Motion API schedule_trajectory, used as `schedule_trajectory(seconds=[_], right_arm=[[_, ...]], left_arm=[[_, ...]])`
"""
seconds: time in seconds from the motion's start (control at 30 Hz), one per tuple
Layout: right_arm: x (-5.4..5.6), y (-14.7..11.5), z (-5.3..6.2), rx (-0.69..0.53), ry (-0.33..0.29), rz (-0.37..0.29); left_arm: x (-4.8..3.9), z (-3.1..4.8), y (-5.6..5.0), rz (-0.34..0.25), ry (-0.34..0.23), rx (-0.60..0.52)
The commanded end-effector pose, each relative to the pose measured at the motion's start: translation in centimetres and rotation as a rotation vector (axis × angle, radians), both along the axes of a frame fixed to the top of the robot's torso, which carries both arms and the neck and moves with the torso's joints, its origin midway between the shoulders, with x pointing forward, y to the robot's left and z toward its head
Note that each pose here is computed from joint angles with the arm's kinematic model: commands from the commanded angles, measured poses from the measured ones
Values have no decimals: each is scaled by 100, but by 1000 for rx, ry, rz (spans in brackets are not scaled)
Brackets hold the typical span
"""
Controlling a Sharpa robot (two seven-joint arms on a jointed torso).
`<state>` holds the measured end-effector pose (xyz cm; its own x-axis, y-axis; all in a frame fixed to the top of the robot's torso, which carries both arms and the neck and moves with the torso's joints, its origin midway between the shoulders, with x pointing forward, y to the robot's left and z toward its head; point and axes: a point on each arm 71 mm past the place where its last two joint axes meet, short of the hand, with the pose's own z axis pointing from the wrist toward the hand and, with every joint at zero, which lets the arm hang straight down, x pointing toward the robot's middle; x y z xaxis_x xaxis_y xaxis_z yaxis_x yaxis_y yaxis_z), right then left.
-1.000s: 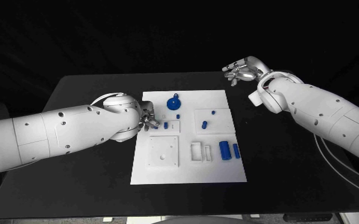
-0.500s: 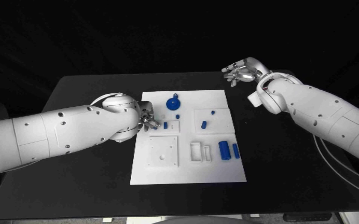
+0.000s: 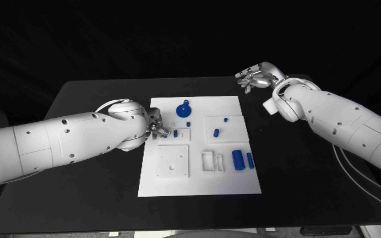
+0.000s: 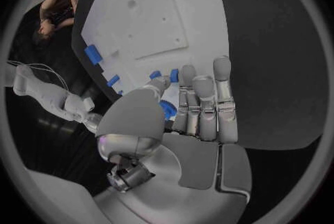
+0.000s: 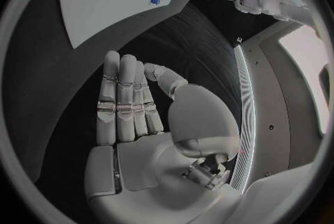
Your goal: Assemble the parts on the task board
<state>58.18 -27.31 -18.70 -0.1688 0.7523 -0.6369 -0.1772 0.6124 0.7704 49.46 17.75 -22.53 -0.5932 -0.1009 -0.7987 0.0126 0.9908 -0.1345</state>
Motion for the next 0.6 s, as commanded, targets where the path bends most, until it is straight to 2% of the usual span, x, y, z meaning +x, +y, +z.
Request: schedule_trajectory(seconds=[0.03,0.6], right_arm=[[-3,4,-1,5,2,6],[-7,5,-7,6,1,5]], left_arm=[[-5,-25,14,2,12,18],[4,-28,21,3,15,31]])
